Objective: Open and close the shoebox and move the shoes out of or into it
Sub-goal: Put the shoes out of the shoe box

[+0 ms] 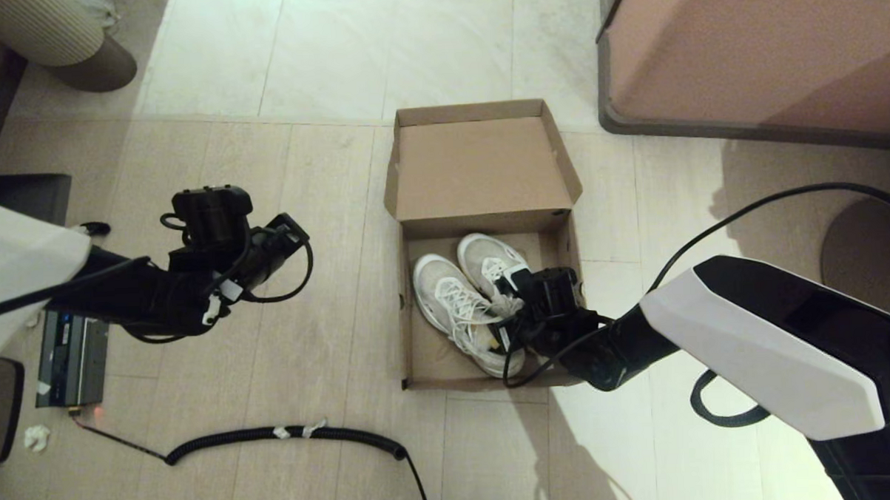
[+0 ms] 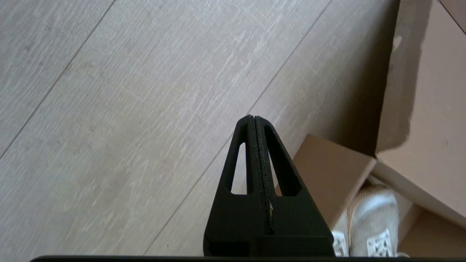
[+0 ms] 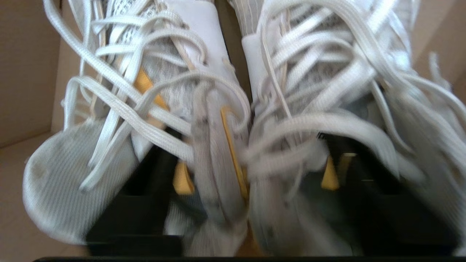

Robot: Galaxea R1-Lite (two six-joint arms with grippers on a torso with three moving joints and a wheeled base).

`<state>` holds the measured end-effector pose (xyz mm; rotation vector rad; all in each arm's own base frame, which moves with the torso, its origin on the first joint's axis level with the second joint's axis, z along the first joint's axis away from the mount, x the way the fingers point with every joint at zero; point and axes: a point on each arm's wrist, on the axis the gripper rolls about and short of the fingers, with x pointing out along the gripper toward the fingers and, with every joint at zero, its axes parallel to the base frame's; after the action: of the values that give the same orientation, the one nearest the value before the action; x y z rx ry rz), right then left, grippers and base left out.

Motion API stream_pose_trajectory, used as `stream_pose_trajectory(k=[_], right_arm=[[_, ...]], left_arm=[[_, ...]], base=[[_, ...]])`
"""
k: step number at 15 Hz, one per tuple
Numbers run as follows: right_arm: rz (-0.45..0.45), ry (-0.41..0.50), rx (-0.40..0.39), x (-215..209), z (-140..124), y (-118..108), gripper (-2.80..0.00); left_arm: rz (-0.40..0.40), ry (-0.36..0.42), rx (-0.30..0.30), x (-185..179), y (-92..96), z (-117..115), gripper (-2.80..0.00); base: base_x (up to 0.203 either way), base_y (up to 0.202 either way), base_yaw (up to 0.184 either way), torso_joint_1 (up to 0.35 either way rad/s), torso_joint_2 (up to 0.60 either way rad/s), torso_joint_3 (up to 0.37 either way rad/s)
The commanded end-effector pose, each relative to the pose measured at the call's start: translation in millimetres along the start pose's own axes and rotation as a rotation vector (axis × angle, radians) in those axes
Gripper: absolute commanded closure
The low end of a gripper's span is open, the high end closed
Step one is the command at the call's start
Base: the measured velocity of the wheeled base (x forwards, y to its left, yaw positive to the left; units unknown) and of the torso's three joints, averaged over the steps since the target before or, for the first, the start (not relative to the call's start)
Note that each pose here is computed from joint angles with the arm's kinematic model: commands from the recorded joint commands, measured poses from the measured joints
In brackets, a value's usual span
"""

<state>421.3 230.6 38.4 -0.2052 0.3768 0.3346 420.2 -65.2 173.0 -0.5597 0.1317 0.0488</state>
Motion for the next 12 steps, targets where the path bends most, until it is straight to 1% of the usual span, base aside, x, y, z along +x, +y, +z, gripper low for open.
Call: stream_pose_trajectory(k=[1,3,4,6,8,10,12], right_arm=[[0.007,0.009,-0.004,8,-8,6,0.0],[0.012,0.007,-0.007,7,-8,8,0.0],[0.014,-0.006,-0.005,5,-3,9,0.0],[0.014,-0.032,0.003,-5,14,6,0.0],[0.023,-0.045,0.013,-25,40,2,0.0],[0.038,-0.038,0.039,-45,57,-1,0.0],[0.087,-0.012,0.088,-64,70,-1,0.0]], left_arm=[[-0.001,-0.017,-0.007,-8,-0.3,8,0.0],[0.007,-0.015,-0.008,-10,4.2,7,0.0],[0.005,-0.019,-0.009,-10,5.0,7,0.0],[0.009,-0.02,-0.01,-9,7.5,5,0.0],[0.006,-0.02,-0.008,-10,7.1,7,0.0],[0.004,-0.023,-0.007,-11,6.3,8,0.0],[-0.001,-0.032,-0.009,-16,4.3,13,0.0]], base=[[0.0,0.0,0.0,0.0,0.0,0.0],[0.0,0.0,0.0,0.0,0.0,0.0],[0.0,0.0,0.0,0.0,0.0,0.0],[0.0,0.0,0.0,0.0,0.0,0.0],[0.0,0.0,0.0,0.0,0.0,0.0],[0.0,0.0,0.0,0.0,0.0,0.0],[0.0,0.0,0.0,0.0,0.0,0.0]])
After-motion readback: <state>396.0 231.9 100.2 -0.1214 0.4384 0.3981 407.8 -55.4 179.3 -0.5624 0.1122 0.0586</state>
